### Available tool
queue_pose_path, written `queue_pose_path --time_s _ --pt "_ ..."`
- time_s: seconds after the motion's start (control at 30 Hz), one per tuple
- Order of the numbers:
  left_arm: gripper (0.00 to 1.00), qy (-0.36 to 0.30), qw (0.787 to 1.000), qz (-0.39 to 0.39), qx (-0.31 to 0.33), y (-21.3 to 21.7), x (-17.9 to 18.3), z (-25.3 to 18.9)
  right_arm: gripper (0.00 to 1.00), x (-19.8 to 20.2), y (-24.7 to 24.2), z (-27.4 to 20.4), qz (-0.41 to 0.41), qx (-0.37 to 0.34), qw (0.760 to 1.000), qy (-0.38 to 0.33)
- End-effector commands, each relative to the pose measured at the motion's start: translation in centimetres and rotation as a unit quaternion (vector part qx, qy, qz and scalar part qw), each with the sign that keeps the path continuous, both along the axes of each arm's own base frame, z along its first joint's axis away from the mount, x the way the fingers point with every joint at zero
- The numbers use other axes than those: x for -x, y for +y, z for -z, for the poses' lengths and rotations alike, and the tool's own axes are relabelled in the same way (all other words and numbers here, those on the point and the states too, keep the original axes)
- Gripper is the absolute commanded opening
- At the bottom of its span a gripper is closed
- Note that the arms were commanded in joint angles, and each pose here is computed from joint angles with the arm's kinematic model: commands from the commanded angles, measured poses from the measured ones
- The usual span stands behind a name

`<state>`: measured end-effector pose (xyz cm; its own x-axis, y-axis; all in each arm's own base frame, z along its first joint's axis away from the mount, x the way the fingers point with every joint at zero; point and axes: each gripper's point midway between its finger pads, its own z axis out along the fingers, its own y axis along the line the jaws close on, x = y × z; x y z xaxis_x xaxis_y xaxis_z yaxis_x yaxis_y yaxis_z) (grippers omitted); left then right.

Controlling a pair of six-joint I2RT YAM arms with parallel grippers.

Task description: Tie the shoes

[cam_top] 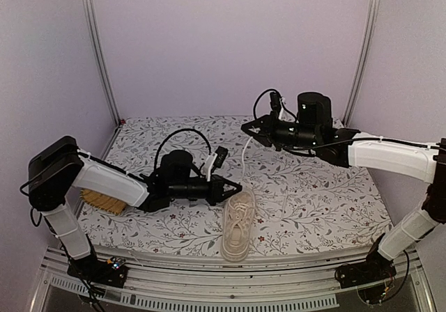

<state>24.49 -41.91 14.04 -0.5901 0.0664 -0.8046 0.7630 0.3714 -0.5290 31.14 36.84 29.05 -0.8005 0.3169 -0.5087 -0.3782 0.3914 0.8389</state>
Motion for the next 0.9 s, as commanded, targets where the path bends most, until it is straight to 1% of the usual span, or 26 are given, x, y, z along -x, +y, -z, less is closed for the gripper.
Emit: queue_pose_path --time_s 0.0,0.1,0.13,0.17,0.2,0.23,0.27,0.3,0.33,0.37,0.4,0.47,0.53,0.7,0.77,0.87 --pt "0.0 0.001 0.999 -0.003 0.032 0.5 0.5 -1.8 0.02 -2.7 0.6 4.1 0.03 0.099 0.995 -0.005" --pt "0.0 0.019 0.999 -0.016 0.041 1.1 0.6 -1.5 0.08 -4.2 1.3 7.3 0.036 0.158 0.987 0.012" --pt "0.0 0.024 0.998 -0.025 0.046 1.3 0.5 -1.6 0.1 -4.8 1.6 8.8 0.035 0.174 0.984 0.021" --pt "0.0 0.03 0.998 -0.034 0.048 1.5 0.3 -1.5 0.15 -5.0 1.8 9.4 0.033 0.185 0.982 0.021" --pt "0.0 0.038 0.997 -0.042 0.047 1.7 0.1 -1.2 0.24 -5.2 1.9 10.9 0.03 0.201 0.979 0.029" --pt "0.0 0.047 0.997 -0.05 0.044 1.8 0.0 -0.9 0.37 -5.2 2.1 11.7 0.023 0.214 0.976 0.028" --pt "0.0 0.057 0.996 -0.061 0.037 1.9 -0.2 -0.4 0.53 -5.2 2.0 12.0 0.018 0.224 0.974 0.022" --pt "0.0 0.065 0.995 -0.069 0.032 2.0 -0.4 -0.1 0.65 -5.2 1.7 12.1 0.018 0.235 0.972 0.017" --pt "0.0 0.072 0.994 -0.076 0.027 2.2 -0.5 0.2 0.73 -5.2 1.1 12.0 0.024 0.247 0.969 0.008" --pt "0.0 0.078 0.993 -0.082 0.025 2.3 -0.6 0.5 0.78 -5.2 0.3 11.9 0.035 0.261 0.965 0.005" --pt "0.0 0.081 0.993 -0.088 0.024 2.4 -0.7 0.6 0.81 -5.2 -0.7 11.8 0.049 0.277 0.96 -0.001" --pt "0.0 0.087 0.991 -0.096 0.02 2.7 -0.9 1.0 0.82 -5.0 -3.1 12.1 0.075 0.312 0.947 -0.002" --pt "0.0 0.092 0.991 -0.099 0.016 2.8 -0.9 1.3 0.82 -4.2 -5.5 12.9 0.089 0.338 0.937 0.013" --pt "0.0 0.107 0.989 -0.1 0.013 2.9 -0.8 1.9 0.81 -0.8 -11.3 17.3 0.115 0.382 0.913 0.088" --pt "0.0 0.108 0.989 -0.099 0.014 2.8 -0.9 1.8 0.77 0.9 -12.8 19.0 0.119 0.398 0.902 0.119" --pt "0.0 0.11 0.989 -0.098 0.015 2.7 -1.0 1.8 0.7 2.8 -14.1 21.0 0.12 0.403 0.893 0.159"
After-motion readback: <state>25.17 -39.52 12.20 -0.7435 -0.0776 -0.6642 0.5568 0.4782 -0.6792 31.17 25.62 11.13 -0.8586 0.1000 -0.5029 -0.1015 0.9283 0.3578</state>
